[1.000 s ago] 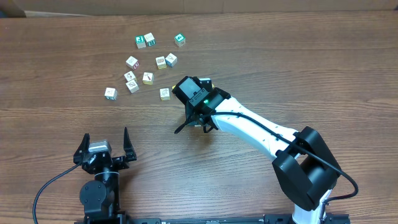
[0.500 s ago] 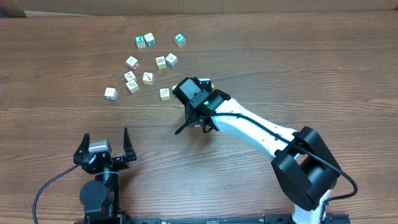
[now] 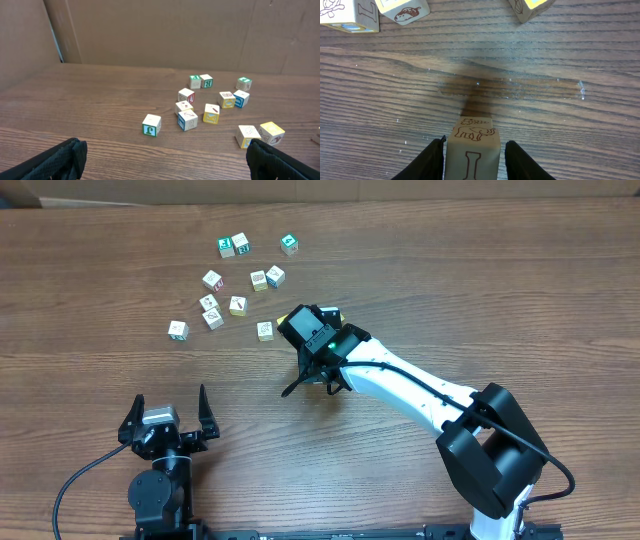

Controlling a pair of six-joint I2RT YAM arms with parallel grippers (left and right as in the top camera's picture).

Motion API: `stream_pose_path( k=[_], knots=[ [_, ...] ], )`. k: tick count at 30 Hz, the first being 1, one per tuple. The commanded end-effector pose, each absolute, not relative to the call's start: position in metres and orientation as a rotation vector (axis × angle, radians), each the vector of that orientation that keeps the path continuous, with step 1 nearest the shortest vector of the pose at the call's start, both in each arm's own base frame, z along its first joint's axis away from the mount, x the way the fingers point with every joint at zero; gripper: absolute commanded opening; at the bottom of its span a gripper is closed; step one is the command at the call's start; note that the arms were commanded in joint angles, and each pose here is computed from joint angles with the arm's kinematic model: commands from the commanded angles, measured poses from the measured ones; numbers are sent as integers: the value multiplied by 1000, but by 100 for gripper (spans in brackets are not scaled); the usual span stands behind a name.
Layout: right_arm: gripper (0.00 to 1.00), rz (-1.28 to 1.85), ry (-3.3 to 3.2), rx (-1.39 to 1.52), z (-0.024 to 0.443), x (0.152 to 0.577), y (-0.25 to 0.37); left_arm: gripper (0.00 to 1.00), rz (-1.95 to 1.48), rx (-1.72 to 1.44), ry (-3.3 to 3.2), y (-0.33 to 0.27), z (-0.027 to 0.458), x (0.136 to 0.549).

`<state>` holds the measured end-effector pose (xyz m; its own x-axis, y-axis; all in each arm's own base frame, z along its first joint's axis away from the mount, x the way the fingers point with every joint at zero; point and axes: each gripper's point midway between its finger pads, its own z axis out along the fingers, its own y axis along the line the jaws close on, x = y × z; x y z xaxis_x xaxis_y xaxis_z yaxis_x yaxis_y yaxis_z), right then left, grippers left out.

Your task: Form a tower

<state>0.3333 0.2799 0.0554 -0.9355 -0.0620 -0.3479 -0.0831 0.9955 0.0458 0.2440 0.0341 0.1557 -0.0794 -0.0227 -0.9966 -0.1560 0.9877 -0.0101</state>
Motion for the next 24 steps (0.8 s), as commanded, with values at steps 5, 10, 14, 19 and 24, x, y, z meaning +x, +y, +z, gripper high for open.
stream_pose_path(
  k=[5,10,14,19,24],
  knots=[
    [36,111,2764,-110,66,332,282,99,126,-116,1642,33,157,244],
    [32,111,2765,-110,66,332,282,100,126,-116,1642,33,157,244],
    [32,111,2765,-110,66,332,282,100,126,-116,1642,33,157,244],
    [28,112,2763,-110,66,332,282,99,126,-116,1642,33,157,244],
    [27,112,2764,-110,66,332,282,100,126,-116,1642,33,157,244]
  ],
)
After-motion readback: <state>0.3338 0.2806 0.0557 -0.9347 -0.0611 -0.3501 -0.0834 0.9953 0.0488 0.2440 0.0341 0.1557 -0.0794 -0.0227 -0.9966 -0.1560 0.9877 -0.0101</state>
